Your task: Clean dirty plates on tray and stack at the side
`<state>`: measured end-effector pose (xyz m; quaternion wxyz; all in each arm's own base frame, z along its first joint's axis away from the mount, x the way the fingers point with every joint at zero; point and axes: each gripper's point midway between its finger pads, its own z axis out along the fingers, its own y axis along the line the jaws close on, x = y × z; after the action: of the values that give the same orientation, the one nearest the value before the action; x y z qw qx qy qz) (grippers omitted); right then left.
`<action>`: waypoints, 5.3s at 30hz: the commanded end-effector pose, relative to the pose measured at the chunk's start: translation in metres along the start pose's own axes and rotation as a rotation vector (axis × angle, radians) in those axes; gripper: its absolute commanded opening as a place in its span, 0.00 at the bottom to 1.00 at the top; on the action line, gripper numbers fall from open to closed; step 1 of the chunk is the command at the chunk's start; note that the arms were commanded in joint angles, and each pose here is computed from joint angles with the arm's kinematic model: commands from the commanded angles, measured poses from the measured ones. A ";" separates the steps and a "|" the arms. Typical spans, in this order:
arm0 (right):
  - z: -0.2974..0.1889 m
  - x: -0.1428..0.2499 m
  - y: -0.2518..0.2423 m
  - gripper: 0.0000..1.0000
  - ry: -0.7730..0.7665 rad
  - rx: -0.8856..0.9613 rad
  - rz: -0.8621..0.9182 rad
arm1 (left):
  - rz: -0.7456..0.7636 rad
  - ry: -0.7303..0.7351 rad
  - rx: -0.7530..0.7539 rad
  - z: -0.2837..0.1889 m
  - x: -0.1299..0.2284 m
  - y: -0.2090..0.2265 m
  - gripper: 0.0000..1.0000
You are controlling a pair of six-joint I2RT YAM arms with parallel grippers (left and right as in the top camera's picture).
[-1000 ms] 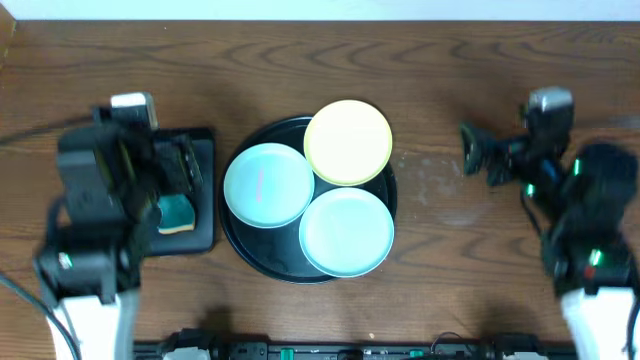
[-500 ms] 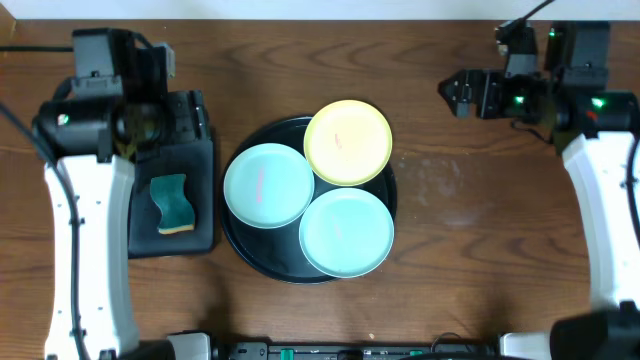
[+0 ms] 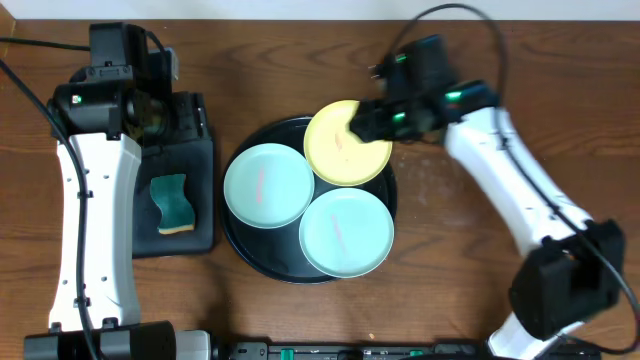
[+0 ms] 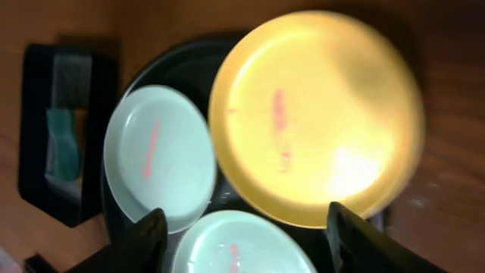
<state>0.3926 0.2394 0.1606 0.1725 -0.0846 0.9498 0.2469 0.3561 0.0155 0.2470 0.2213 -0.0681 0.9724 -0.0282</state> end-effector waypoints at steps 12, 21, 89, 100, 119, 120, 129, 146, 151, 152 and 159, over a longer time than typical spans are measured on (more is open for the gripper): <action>0.095 0.051 0.047 0.37 0.096 0.146 -0.028 | -0.313 0.049 -0.233 0.004 0.017 0.078 0.75; 0.129 0.082 0.042 0.26 0.182 0.193 -0.042 | -0.346 0.083 -0.252 0.008 0.026 0.091 0.75; 0.167 0.096 0.021 0.01 0.208 0.259 -0.036 | -0.264 0.464 -0.202 0.198 0.131 0.107 0.07; 0.167 0.096 0.021 0.01 0.209 0.259 -0.036 | -0.231 0.220 -0.010 0.124 0.064 0.065 0.07; 0.167 0.096 0.021 0.01 0.208 0.259 -0.035 | -0.154 0.382 0.010 0.186 0.105 -0.040 0.07; 0.167 0.096 0.021 0.01 0.209 0.259 -0.036 | -0.147 0.392 0.009 0.191 0.107 -0.042 0.07; 0.167 0.096 0.021 0.01 0.208 0.258 -0.036 | -0.115 0.486 0.104 0.211 0.127 -0.063 0.07; 0.167 0.096 0.021 0.01 0.206 0.257 -0.036 | -0.344 0.319 -0.569 0.193 0.121 0.041 0.08; 0.168 0.095 0.022 0.01 0.202 0.255 -0.036 | -0.303 0.379 -0.449 0.200 0.126 0.022 0.07; 0.167 0.095 0.022 0.01 0.203 0.255 -0.036 | -0.276 0.403 -0.384 0.203 0.127 0.013 0.07; 0.167 0.095 0.022 0.01 0.203 0.256 -0.036 | 0.016 0.526 0.343 0.198 0.135 -0.095 0.07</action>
<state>0.3467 0.3415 0.0082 0.0923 -0.1032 0.9813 0.1334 0.3404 -0.0472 0.0150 -0.0099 -0.1415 0.9892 -0.0383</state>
